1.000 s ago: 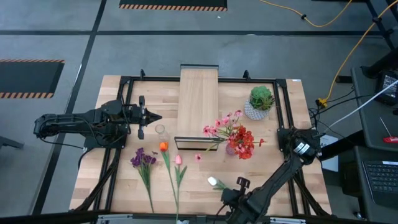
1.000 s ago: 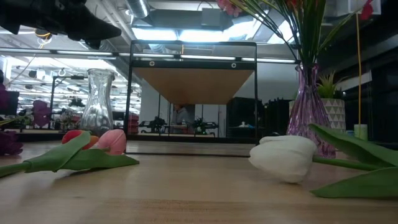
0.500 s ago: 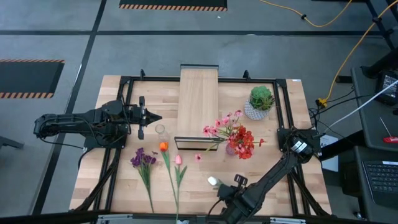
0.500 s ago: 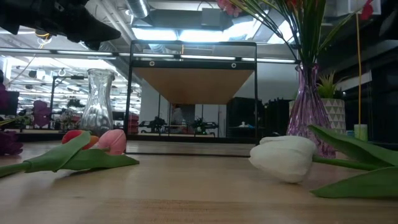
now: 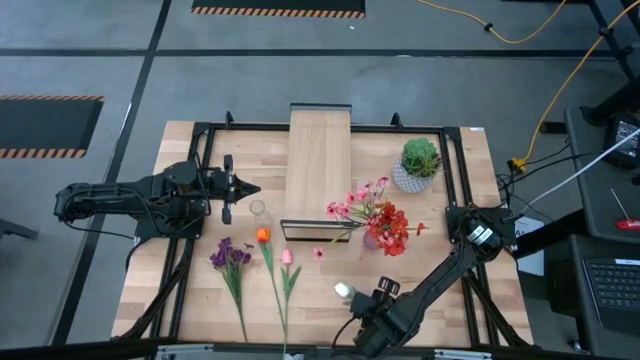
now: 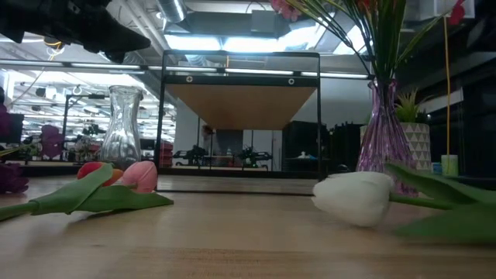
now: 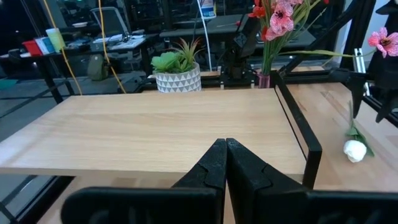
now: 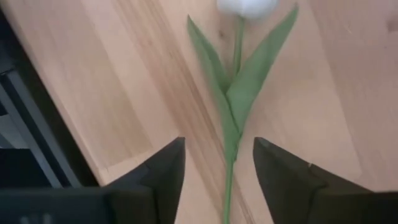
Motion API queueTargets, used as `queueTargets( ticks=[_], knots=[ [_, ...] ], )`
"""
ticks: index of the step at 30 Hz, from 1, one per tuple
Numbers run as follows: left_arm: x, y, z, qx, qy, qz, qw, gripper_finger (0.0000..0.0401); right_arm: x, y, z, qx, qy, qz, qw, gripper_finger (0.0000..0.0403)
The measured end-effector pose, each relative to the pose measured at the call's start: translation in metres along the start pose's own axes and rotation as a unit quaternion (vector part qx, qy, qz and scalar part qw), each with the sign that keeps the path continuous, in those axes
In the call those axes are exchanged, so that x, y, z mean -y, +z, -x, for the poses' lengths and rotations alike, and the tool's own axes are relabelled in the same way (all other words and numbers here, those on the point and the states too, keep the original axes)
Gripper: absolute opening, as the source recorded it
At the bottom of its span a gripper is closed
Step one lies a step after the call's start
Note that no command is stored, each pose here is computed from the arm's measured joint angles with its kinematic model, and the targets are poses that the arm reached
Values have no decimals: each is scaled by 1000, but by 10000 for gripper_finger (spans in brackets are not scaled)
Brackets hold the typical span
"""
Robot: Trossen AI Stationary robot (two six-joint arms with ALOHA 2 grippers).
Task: Pick and place flowers into a vace then onto a shelf
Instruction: Put the white tulip into the purple vase
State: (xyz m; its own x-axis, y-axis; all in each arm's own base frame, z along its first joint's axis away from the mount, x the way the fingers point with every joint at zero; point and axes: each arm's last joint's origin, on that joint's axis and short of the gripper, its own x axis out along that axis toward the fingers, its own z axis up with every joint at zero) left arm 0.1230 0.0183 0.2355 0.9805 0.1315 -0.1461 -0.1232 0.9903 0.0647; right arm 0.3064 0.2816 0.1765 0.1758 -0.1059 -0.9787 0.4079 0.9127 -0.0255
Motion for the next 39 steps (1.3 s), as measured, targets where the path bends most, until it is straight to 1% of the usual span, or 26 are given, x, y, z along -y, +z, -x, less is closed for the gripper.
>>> queueTargets(
  ticks=[5,10,14,17,20,24,30,34,37,39],
  knots=[
    [0,0,0,0,0,1,1000,4,0,0,0,0,0,-1,1000,220],
    [0,0,0,0,0,2,1000,4,1,1,0,6,-5,-2,1000,236],
    [0,0,0,0,0,3,1000,4,2,1,0,5,-10,-1,1000,238],
    [0,0,0,0,0,3,1000,4,5,-1,0,-1,-26,2,1000,238],
    [0,0,0,0,0,9,1000,4,7,-1,0,8,-43,5,999,238],
    [0,0,0,0,0,15,1000,4,7,0,0,19,-42,4,999,238],
    [0,0,0,0,0,15,1000,4,6,-4,-15,19,-22,0,1000,238],
    [0,0,0,0,0,14,1000,4,15,-7,-26,20,-51,-9,998,238],
    [0,0,0,0,0,15,1000,4,18,-8,-32,13,-50,-10,999,238],
    [0,0,0,0,0,14,1000,4,16,-7,-34,17,-41,-6,999,238]
  ],
)
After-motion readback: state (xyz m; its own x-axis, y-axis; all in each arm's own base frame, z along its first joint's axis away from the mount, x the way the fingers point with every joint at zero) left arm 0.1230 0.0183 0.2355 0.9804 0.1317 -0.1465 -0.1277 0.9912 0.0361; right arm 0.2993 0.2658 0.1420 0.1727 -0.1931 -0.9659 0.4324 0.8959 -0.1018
